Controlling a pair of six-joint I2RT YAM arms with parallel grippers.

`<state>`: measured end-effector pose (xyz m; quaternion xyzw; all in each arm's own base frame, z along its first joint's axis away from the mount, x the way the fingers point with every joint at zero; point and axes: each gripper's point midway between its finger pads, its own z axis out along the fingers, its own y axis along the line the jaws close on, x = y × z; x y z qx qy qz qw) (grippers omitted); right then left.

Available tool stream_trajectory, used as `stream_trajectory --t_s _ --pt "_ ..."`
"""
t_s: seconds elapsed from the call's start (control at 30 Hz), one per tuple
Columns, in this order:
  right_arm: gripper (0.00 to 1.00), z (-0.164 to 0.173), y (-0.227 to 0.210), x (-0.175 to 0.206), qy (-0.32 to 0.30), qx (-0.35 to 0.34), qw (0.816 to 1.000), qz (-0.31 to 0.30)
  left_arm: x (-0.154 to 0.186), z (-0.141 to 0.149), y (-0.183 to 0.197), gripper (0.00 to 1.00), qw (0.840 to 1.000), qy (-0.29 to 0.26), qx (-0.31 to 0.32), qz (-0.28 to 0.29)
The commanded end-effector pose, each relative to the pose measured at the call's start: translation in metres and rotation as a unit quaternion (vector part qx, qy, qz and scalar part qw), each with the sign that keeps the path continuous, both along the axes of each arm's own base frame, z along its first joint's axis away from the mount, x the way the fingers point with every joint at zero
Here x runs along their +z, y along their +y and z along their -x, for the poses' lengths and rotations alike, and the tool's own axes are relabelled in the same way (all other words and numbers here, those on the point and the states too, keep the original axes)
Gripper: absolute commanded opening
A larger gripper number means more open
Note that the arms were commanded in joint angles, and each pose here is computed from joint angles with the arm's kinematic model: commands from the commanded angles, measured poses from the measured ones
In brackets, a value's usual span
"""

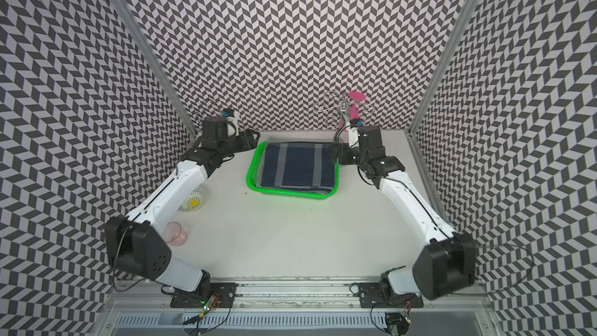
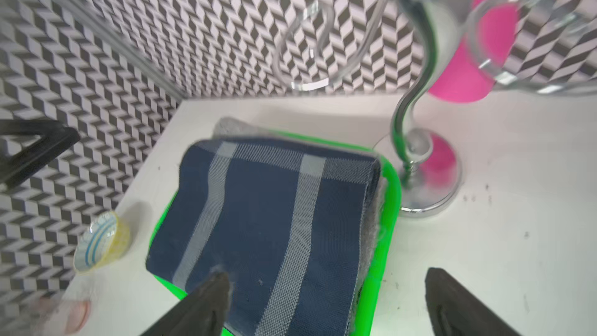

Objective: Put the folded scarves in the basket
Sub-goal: Reset both arms

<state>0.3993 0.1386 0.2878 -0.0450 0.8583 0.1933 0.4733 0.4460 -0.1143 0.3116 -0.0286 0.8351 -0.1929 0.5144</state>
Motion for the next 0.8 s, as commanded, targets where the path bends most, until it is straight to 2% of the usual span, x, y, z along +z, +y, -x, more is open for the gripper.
stream_trajectory --t_s 0.0,0.1,0.17,0.27,0.4,0.47,0.63,0.7,0.77 --pt "1.0 0.011 -0.043 0.007 -0.066 -0.068 0.995 0.038 -0.006 0.026 0.049 0.9 0.994 -0.048 0.043 -0.083" --pt "1.0 0.024 -0.07 0.004 -0.133 -0.1 0.985 0.053 -0.033 0.05 0.066 0.92 0.984 -0.107 0.051 -0.132" --pt "1.0 0.031 -0.081 0.001 -0.168 -0.108 0.978 0.055 -0.059 0.059 0.075 0.92 0.981 -0.11 0.065 -0.146" --pt "1.0 0.032 -0.105 -0.024 -0.156 -0.149 0.976 0.041 -0.085 0.062 0.085 0.91 0.982 -0.093 0.08 -0.144" --pt "1.0 0.035 -0.124 -0.079 -0.128 -0.165 0.973 0.103 -0.107 0.064 0.079 0.9 0.977 -0.124 0.056 -0.166" --pt "1.0 0.039 -0.132 -0.096 -0.145 -0.182 0.968 0.095 -0.121 0.067 0.081 0.9 0.974 -0.136 0.059 -0.173" --pt "1.0 0.049 -0.135 -0.094 -0.243 -0.187 0.949 0.07 -0.155 0.069 0.095 0.9 0.972 -0.145 0.084 -0.162" --pt "1.0 0.043 -0.132 -0.104 -0.243 -0.176 0.951 0.069 -0.158 0.068 0.096 0.9 0.971 -0.164 0.084 -0.149" --pt "1.0 0.036 -0.129 -0.12 -0.232 -0.165 0.956 0.072 -0.161 0.059 0.091 0.89 0.973 -0.157 0.069 -0.157"
